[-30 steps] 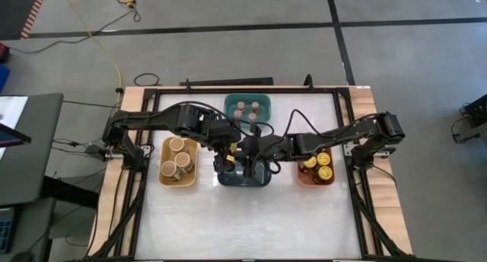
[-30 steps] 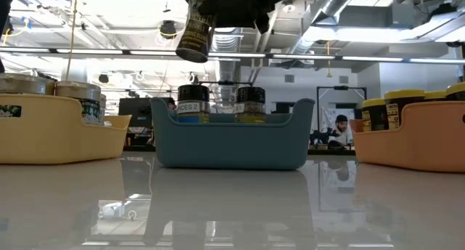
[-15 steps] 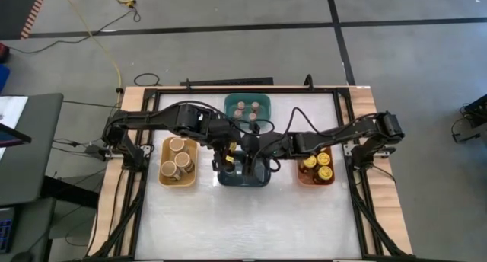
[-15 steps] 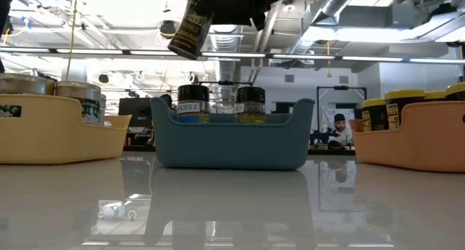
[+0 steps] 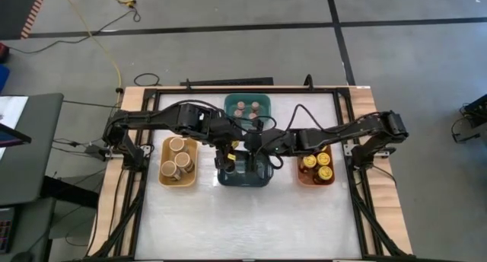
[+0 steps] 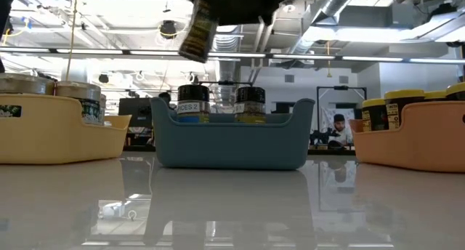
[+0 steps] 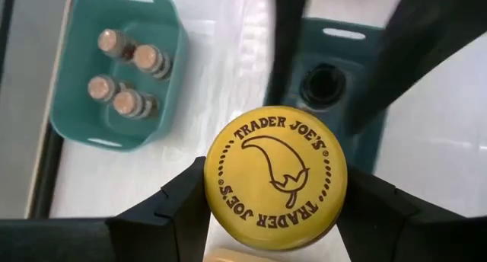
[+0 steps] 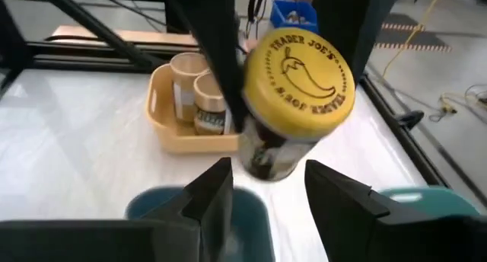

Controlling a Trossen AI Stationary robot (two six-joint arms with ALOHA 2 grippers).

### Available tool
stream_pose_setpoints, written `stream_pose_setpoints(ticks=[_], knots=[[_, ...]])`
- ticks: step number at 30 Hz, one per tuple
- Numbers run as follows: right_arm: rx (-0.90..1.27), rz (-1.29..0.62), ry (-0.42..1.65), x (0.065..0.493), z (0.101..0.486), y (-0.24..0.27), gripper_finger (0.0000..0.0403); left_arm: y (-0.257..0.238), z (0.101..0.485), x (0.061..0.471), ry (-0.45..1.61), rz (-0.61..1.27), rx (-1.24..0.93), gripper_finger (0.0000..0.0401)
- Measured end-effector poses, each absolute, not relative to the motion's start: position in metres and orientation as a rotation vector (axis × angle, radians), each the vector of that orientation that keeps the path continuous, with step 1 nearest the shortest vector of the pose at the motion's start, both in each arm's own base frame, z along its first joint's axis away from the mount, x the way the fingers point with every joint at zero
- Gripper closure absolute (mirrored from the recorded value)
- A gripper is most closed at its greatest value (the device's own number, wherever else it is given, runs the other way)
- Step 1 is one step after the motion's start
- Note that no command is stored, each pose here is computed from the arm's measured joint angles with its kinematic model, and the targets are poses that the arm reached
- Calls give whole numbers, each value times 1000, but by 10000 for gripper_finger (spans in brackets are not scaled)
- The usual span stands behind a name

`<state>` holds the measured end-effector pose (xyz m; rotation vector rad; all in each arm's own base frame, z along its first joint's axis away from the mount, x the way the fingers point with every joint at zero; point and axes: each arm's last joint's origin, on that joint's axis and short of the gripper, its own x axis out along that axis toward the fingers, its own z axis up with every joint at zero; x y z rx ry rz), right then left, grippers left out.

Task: Sort spices by type
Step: Put the yellow seasoning into the orange bin

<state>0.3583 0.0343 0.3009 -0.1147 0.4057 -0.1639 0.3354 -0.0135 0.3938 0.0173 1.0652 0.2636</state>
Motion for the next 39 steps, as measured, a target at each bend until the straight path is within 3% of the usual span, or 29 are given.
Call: stream_pose_setpoints(ticks=[6,15,21,28,32,39], knots=[[-30,-197,533,323,317,27,211,-8,394,336,1059,277,18,181],[169,-357,916,243,317,20,209,-4,397,341,1003,281,-10,181],[270,-479,808,201,298,39,208,-4,401,348,917,259,-25,182],[361,-445,566,185,273,62,203,-5,404,352,881,225,-25,182],[404,-452,452,191,264,63,169,-5,405,353,866,219,-31,182],[428,-432,296,203,263,55,73,-7,407,356,826,181,-54,182]])
